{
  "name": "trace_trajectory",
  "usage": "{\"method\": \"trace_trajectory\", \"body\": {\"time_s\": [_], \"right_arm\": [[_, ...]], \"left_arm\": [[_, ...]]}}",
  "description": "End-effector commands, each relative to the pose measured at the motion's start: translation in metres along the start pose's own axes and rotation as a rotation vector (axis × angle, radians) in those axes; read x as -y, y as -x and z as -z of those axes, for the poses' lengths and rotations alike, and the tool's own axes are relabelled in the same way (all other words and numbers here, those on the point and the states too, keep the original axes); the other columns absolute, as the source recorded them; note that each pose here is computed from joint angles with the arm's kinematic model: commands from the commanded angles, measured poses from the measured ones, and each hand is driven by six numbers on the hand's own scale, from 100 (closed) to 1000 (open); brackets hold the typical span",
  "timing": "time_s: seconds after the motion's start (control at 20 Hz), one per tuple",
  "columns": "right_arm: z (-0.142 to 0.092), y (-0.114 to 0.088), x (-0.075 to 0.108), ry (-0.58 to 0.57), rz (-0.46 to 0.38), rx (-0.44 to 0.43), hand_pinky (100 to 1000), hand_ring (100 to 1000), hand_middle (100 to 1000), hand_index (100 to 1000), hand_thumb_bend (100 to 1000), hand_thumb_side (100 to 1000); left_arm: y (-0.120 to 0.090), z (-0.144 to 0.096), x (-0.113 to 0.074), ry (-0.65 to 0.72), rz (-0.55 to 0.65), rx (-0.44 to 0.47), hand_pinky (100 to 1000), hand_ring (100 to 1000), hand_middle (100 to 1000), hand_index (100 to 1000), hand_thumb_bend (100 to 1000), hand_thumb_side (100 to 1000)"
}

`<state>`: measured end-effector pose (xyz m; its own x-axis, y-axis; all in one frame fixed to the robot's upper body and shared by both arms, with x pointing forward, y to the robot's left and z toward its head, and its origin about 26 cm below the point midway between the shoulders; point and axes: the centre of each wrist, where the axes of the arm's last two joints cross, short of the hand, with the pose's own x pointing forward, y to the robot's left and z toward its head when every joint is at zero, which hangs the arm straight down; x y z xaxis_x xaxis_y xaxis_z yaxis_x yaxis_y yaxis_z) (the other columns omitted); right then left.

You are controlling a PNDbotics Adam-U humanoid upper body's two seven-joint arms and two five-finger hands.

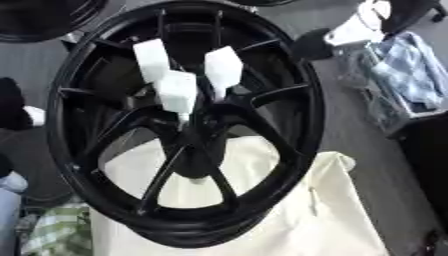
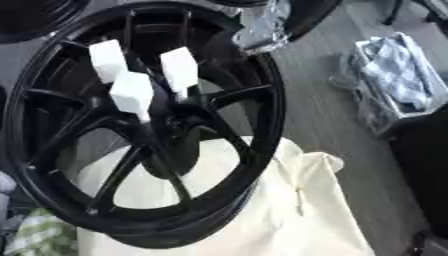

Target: Pull the pin out of the wheel hub.

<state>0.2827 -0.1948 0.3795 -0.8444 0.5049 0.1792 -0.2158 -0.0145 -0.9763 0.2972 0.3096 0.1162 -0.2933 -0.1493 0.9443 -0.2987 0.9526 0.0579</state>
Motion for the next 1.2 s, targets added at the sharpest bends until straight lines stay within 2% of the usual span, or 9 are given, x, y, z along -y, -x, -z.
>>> {"method": "trace_trajectory", "body": {"time_s": [0.05,0.1,0.3,0.55,0.8,1.2], "right_arm": [[0.005,-0.010,0.002,-0.064,-0.048,-0.004,818,791,747,843,568,387],[0.007,-0.011,0.002,-0.074,-0.051,-0.003,820,792,747,845,596,377],[0.021,-0.014,0.000,-0.119,-0.064,-0.012,819,791,745,847,590,370],[0.032,-0.010,-0.002,-0.098,-0.064,-0.039,810,776,727,837,565,335],[0.044,-0.002,-0.008,-0.082,-0.055,-0.066,805,766,714,828,541,298],[0.057,0.016,-0.017,-0.079,-0.088,-0.088,805,765,708,815,520,265]], "left_arm": [[-0.008,0.003,-0.004,0.010,0.018,0.029,743,700,746,733,100,814],[-0.008,0.003,-0.004,0.011,0.018,0.028,743,700,746,733,100,814],[-0.007,0.003,-0.004,0.015,0.016,0.025,743,699,746,733,100,815],[-0.007,0.002,-0.003,0.019,0.014,0.022,743,699,746,733,100,816],[-0.006,0.002,-0.002,0.020,0.013,0.020,744,699,746,733,100,817],[-0.006,0.001,-0.001,0.024,0.009,0.016,744,698,745,732,100,819]]}}
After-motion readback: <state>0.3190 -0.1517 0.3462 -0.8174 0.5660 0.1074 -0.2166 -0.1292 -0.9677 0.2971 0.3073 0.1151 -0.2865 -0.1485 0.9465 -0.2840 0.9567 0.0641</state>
